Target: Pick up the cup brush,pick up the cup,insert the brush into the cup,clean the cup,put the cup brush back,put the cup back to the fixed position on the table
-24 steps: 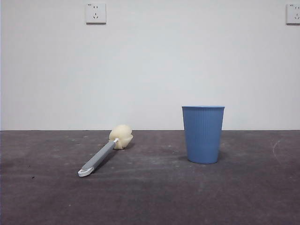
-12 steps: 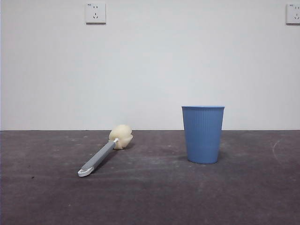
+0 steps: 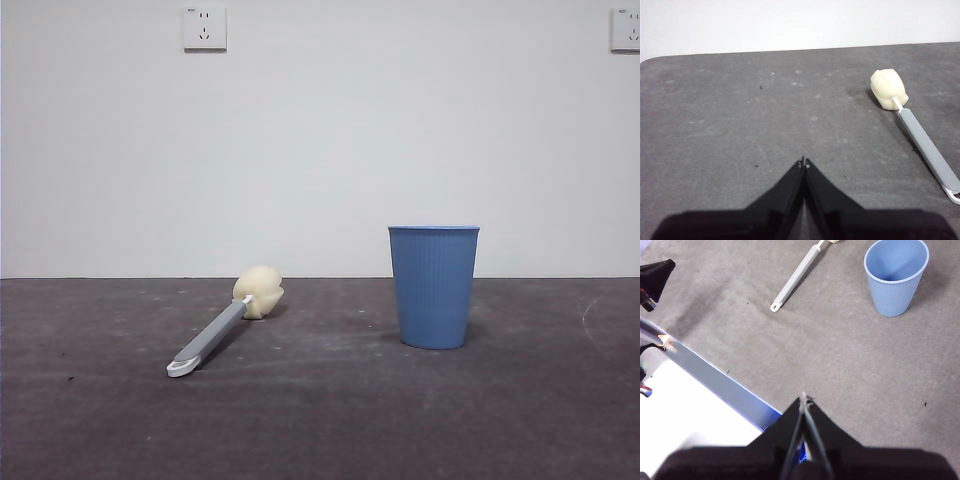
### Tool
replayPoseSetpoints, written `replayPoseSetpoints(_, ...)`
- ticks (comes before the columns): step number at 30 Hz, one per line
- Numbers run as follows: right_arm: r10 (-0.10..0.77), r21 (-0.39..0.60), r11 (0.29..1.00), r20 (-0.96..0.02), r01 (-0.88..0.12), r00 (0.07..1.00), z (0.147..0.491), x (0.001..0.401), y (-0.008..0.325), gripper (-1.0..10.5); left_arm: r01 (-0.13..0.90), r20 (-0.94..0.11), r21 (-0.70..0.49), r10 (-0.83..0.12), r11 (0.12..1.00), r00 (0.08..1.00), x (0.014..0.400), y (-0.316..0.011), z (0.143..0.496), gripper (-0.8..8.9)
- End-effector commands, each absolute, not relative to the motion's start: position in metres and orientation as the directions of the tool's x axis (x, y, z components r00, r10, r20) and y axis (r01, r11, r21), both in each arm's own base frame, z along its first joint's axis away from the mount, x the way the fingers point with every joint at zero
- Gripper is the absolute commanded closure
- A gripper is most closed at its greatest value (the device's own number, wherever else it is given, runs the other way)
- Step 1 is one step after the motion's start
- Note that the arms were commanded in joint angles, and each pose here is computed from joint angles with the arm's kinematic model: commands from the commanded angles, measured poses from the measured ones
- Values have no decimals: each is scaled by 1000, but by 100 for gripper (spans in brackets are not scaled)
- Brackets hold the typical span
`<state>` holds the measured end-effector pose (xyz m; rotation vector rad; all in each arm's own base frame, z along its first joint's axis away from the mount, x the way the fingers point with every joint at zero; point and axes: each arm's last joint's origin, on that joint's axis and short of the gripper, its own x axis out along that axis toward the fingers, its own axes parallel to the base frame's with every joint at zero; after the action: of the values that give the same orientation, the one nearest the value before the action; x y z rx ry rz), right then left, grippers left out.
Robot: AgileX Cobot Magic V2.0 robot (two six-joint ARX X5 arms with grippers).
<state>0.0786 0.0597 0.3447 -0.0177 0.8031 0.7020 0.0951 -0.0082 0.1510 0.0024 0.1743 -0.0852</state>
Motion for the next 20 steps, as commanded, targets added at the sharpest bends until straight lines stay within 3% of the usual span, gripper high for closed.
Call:
replayPoseSetpoints(1,571,244,777,-662,-580,485,345,79,60,946,82,-180,-15,-83,997,980,96,-8,147,817)
replayPoseSetpoints(17,570,244,777,-662,-580,486,345,78,60,946,82,-180,-15,-83,997,980,96,-8,147,817)
replayPoseSetpoints(20,558,167,769,-647,-617,520,347,78,58,946,82,-180,-15,-83,997,980,96,-8,147,817)
